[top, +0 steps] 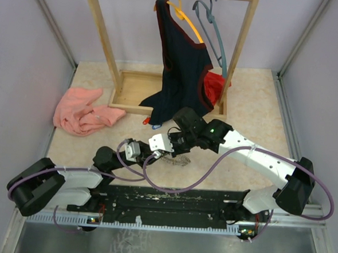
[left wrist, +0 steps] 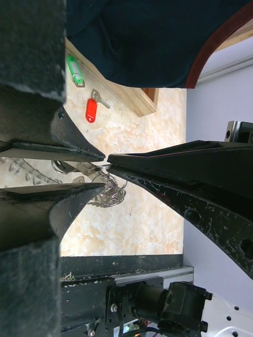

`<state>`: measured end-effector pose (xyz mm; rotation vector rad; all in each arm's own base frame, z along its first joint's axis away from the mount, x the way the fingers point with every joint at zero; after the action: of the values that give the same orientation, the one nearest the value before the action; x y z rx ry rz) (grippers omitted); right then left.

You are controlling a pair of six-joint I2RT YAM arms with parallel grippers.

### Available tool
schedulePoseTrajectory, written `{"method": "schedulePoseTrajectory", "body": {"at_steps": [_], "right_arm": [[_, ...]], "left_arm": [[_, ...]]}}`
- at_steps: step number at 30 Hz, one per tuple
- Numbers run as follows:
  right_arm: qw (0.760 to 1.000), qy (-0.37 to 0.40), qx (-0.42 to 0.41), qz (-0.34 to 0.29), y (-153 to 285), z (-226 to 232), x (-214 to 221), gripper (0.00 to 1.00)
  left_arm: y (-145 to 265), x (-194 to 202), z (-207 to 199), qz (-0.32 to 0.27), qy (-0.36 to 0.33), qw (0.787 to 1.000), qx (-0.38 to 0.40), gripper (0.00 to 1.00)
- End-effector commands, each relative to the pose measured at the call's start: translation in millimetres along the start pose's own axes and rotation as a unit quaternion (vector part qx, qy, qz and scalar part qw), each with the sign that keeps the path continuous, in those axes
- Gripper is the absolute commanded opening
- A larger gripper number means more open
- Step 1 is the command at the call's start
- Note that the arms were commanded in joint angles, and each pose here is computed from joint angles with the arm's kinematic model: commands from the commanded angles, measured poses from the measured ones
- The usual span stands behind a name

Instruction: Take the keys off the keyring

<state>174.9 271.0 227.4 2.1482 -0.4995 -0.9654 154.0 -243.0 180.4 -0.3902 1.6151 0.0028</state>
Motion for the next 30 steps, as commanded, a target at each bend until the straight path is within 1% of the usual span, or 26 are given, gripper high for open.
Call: {"method": "schedulePoseTrajectory", "body": {"at_steps": [1, 8, 10, 12, 23, 30], "right_arm": [[0.998, 0.022, 0.044, -0.038, 15.4, -20.2, -25.6, 0.00], [0.998, 0.023, 0.043, -0.039, 15.0, -19.5, -26.4, 0.00], [0.998, 0.023, 0.042, -0.040, 14.4, -19.2, -27.0, 0.00], [0.998, 0.023, 0.042, -0.041, 14.3, -19.2, -27.2, 0.00], [0.998, 0.021, 0.042, -0.040, 14.2, -19.4, -27.0, 0.00], [0.998, 0.021, 0.044, -0.040, 14.8, -19.7, -27.3, 0.00]], "left_arm": [[-9.1, -13.4, -3.0, -0.025, -0.007, 1.000, 0.018, 0.26], [-10.7, -11.9, -1.8, -0.024, -0.005, 1.000, 0.018, 0.24], [-11.3, -13.0, -1.2, -0.026, -0.008, 0.999, 0.017, 0.16], [-11.4, -12.3, -0.9, -0.025, -0.008, 1.000, 0.016, 0.13], [-11.3, -5.4, 1.7, -0.007, -0.007, 1.000, 0.011, 0.18], [-12.7, -3.5, 3.1, -0.001, -0.006, 1.000, 0.010, 0.18]]}}
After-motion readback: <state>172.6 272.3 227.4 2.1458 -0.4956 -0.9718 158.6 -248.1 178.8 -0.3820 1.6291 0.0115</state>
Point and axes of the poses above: each gripper's point midway between its finger pads, its own y axis back along the fingers, its own z axis along the line the jaws close on, x = y × z, the point moved 5 cm from there along y, back along the fingers, and after that the axes turned 12 degrees about y, right-handed, at the moved point
